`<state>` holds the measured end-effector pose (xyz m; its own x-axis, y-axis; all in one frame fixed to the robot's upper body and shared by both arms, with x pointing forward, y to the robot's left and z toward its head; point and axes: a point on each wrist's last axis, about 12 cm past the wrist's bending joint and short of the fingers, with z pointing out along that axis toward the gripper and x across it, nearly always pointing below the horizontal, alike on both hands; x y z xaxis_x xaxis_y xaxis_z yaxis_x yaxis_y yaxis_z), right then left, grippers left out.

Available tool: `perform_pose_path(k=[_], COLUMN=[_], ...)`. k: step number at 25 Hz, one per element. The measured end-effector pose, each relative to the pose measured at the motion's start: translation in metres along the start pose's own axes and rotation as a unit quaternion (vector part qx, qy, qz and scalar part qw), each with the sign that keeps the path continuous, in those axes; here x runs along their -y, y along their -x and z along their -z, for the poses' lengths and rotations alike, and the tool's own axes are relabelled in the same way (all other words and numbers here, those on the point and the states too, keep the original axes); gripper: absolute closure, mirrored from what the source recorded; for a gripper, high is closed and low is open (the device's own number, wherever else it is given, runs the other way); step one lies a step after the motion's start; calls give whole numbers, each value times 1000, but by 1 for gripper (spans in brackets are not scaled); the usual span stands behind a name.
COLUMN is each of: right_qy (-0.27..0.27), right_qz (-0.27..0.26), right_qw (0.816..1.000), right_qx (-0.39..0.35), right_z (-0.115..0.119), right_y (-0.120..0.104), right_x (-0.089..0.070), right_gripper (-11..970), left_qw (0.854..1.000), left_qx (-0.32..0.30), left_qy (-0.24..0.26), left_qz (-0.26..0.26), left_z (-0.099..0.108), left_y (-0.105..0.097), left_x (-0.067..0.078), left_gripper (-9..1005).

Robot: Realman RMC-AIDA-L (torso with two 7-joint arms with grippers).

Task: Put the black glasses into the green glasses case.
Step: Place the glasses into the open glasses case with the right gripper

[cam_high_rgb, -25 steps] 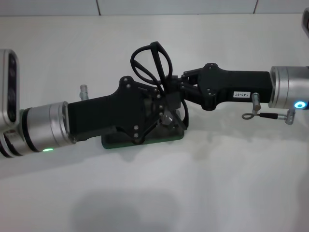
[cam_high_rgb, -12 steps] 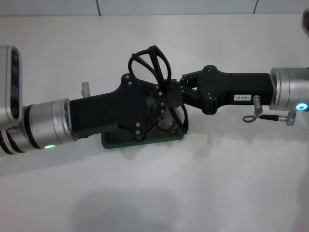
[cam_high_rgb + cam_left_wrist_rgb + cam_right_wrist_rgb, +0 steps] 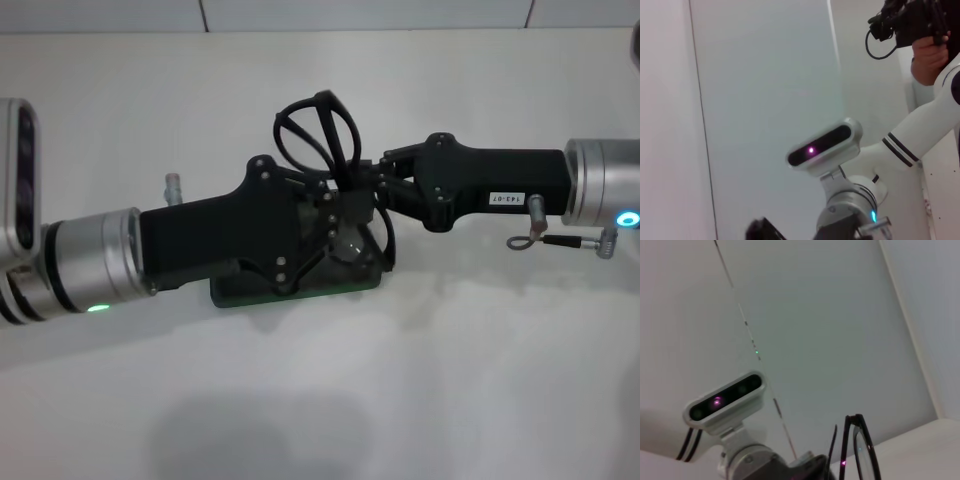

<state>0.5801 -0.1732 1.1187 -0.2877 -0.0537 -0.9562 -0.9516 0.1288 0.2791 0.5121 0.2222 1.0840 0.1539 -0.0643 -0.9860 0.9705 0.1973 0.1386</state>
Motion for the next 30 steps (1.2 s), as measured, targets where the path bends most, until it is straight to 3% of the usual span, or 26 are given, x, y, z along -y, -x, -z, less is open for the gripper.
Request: perform_pose_path(k=[7, 14, 19, 25, 30], right_qy=[-23, 0, 13, 21, 24], right_qz=[41, 103, 153, 195, 230], right_qw=[999, 990, 964, 936, 913], right_qx=[-13, -93, -218, -292, -336], right_z=[6, -2, -31, -60, -84], right_y=[12, 34, 51, 54, 51], right_x=[8, 9, 12, 11, 8], right_gripper=[867, 866, 865, 864, 864], left_qw=[999, 993, 981, 962, 958], left_qx=[-8, -54, -103, -154, -160], left_qy=[19, 71, 124, 183, 197], left_qz=[26, 73, 106, 128, 134], left_z=[20, 64, 90, 106, 113], left_y=[-6, -17, -30, -48, -50], left_x=[11, 27, 37, 48, 54], left_gripper=[997, 997, 997, 997, 997])
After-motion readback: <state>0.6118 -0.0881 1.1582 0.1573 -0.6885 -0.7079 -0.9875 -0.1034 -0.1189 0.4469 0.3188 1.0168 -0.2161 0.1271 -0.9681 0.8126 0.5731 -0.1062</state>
